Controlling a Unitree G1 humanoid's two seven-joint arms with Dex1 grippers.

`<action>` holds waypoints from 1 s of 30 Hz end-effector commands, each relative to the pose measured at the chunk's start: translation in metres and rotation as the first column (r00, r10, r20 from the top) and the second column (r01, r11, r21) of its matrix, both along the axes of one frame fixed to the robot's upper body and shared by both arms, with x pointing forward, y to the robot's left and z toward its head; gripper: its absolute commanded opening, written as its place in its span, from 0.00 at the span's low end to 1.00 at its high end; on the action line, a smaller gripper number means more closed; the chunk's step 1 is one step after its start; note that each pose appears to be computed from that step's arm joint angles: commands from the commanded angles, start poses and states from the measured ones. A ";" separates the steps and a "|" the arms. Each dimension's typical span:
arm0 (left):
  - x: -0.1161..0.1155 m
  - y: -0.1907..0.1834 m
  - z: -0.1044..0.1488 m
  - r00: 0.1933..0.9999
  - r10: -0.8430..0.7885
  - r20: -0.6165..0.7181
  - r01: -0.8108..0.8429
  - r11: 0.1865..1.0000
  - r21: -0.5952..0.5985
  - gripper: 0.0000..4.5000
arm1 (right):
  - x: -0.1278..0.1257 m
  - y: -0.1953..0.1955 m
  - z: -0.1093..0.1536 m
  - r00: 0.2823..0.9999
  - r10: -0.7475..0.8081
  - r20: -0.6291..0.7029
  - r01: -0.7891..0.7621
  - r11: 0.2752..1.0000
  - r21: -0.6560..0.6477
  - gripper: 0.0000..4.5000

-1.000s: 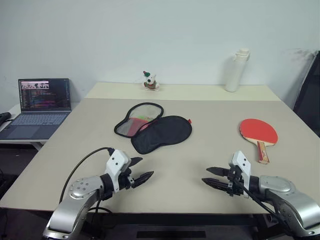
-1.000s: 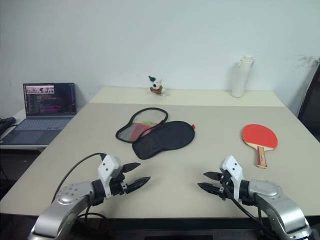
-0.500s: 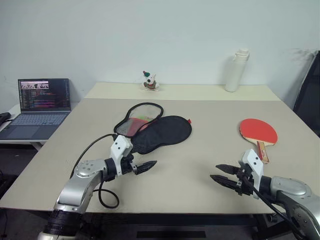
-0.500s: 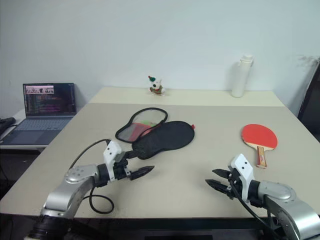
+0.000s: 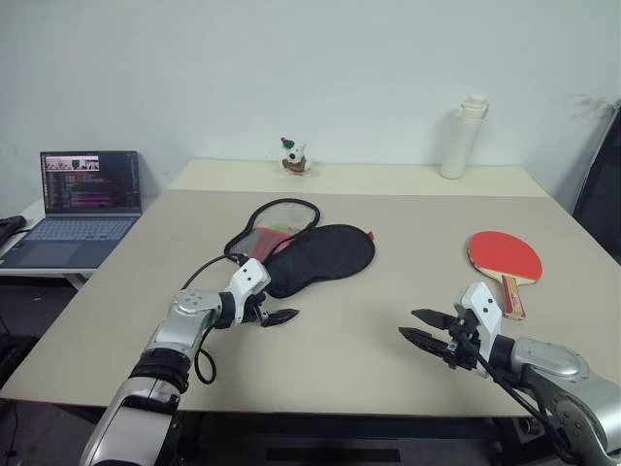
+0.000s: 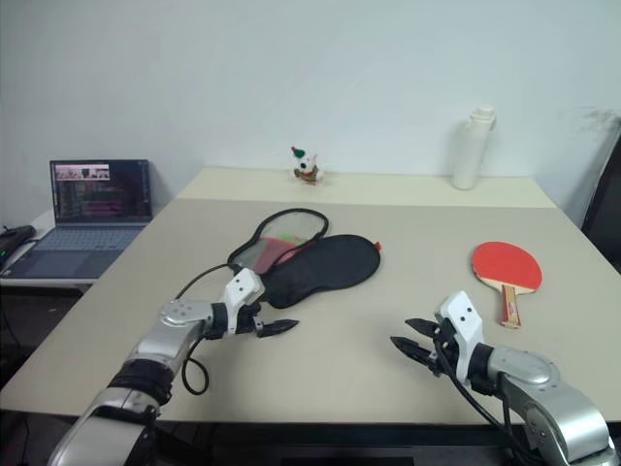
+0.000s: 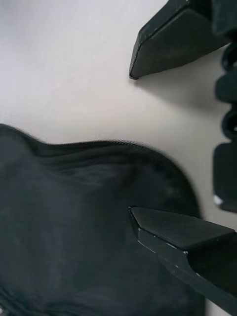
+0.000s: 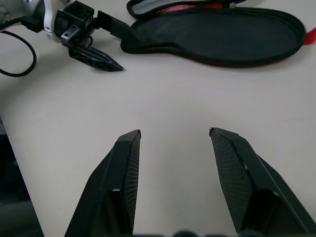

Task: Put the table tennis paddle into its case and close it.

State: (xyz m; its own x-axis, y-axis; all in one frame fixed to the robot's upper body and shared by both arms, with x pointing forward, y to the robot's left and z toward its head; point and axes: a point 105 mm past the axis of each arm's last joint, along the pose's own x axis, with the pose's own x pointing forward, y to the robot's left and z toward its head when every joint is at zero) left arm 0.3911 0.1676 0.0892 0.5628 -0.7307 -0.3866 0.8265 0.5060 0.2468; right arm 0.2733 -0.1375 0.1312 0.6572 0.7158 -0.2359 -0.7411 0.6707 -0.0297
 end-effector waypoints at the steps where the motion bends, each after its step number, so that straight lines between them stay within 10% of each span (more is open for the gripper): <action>1: 0.004 0.001 -0.009 1.000 0.003 -0.016 -0.002 0.999 0.040 0.99 | -0.001 0.002 0.016 0.997 0.000 0.071 -0.001 1.000 0.021 0.54; 6: 0.000 0.003 -0.017 0.998 -0.016 -0.064 0.019 0.999 0.043 0.88 | 0.001 -0.002 0.017 0.997 -0.015 0.079 0.014 1.000 0.019 0.54; 17: -0.008 0.013 -0.013 0.994 -0.001 -0.113 -0.005 0.999 -0.052 0.01 | 0.007 -0.006 0.022 0.994 -0.040 0.099 0.038 0.999 0.023 0.54; 30: -0.043 -0.095 0.014 0.980 -0.070 -0.186 0.017 0.961 -0.276 0.01 | 0.011 -0.017 0.024 0.993 -0.061 0.099 0.059 0.998 0.018 0.54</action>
